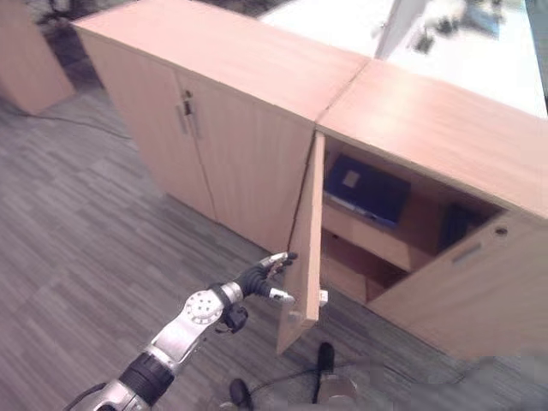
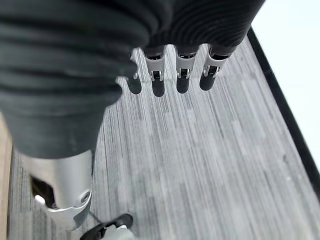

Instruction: Put the empty folder in the office cabinet

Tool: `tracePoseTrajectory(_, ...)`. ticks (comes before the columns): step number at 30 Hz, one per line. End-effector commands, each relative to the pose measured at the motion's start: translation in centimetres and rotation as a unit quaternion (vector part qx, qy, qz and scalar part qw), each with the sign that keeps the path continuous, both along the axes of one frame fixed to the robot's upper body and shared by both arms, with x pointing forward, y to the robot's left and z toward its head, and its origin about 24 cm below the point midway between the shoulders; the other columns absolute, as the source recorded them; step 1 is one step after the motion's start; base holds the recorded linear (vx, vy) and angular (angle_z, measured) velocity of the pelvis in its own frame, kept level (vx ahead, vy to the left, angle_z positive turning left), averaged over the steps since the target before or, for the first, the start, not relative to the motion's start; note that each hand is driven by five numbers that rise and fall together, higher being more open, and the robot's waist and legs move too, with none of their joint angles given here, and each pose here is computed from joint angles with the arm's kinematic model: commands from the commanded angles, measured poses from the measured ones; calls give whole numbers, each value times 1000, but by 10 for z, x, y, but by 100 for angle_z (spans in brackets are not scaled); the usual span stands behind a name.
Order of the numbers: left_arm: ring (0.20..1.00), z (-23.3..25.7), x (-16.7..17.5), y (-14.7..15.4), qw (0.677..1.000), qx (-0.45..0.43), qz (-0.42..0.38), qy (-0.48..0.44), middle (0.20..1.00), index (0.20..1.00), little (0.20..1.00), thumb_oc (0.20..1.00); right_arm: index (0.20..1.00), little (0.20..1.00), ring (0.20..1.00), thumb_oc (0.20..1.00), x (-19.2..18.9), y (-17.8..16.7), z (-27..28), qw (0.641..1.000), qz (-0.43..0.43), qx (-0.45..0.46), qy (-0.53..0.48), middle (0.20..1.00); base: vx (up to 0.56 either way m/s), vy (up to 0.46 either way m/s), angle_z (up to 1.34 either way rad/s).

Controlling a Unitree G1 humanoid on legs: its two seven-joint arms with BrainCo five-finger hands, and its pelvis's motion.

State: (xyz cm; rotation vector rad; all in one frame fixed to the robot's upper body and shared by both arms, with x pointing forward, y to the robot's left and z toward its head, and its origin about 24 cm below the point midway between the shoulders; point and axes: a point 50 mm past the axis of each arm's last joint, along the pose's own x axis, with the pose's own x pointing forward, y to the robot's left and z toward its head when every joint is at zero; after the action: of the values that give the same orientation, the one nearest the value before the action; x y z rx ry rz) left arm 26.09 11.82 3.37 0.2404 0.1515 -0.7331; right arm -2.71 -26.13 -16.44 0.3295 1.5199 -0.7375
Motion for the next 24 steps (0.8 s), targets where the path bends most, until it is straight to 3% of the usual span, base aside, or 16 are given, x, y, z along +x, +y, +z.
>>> tracePoseTrajectory(1, 1000, 28, 9, -12, 997, -56, -6, -50, 1000, 1000, 1000, 1000, 1000, 1000, 1000, 1000, -14, 2, 1, 999, 19, 3, 32, 1000, -77, -38, -29)
tracePoseTrajectory(12, 1000, 22, 14, -8, 998, -52, 16, -44, 1000, 1000, 1000, 1000, 1000, 1000, 1000, 1000, 21, -1, -1, 999, 39, -16, -14, 1000, 47, -140, -52)
tracePoseTrajectory(24, 1000, 31, 44, -10, 995, -38, 62, -66, 1000, 1000, 1000, 1000, 1000, 1000, 1000, 1000, 2, 1, 0, 1000, 23, -21, 3, 1000, 67, -200, -38)
